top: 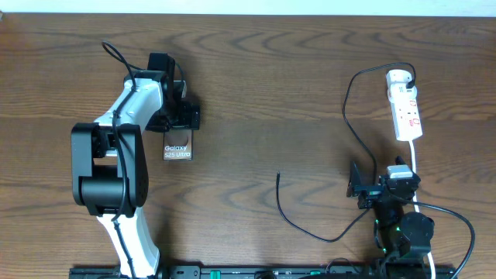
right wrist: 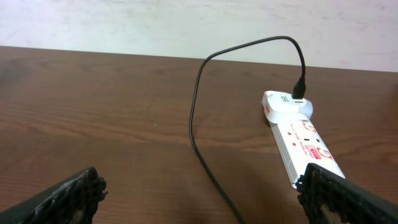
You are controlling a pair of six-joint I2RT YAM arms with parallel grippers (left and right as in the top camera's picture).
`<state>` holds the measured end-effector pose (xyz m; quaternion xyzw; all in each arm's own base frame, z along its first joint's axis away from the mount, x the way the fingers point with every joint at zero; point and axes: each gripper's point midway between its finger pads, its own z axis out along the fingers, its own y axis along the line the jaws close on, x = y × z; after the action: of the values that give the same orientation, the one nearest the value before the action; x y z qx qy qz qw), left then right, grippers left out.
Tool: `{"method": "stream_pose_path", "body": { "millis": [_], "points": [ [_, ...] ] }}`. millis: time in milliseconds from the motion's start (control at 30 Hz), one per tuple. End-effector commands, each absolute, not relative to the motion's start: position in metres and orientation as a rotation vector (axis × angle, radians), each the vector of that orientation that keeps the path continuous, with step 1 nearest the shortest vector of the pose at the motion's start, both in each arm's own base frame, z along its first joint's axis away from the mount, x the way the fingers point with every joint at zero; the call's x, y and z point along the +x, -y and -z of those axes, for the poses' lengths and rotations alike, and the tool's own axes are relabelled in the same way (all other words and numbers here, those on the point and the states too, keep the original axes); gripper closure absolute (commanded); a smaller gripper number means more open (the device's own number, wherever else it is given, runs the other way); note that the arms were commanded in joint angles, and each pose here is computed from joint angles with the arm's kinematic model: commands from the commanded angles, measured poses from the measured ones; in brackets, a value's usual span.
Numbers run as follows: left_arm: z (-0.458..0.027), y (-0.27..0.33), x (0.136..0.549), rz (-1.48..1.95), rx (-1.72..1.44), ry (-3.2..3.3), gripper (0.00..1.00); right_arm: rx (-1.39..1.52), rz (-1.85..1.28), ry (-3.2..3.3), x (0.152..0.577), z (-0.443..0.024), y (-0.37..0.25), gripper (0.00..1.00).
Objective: Plug charger to phone and switch on socket
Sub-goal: 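Lower the left gripper and close it on the phone's top edge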
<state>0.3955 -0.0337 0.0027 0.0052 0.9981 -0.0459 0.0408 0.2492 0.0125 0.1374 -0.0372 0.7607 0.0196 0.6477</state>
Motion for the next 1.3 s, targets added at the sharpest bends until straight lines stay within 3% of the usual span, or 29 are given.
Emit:
{"method": "stream_pose_path", "body": {
  "millis": [0, 1167, 1267],
  "points": [
    [0.01, 0.032, 0.389, 0.128, 0.024, -3.095, 0.04, -0.07, -0.05, -1.731, 0.249, -0.137, -0.012, 0.01],
    [0.022, 0.025, 0.376, 0.065, 0.022, -3.13, 0.04, -0.07, -0.05, -1.731, 0.249, -0.137, -0.012, 0.01],
    [0.022, 0.025, 0.376, 0.065, 0.022, -3.127, 0.09, -0.07, -0.05, -1.731, 0.249, -0.137, -0.012, 0.01]
  ]
}}
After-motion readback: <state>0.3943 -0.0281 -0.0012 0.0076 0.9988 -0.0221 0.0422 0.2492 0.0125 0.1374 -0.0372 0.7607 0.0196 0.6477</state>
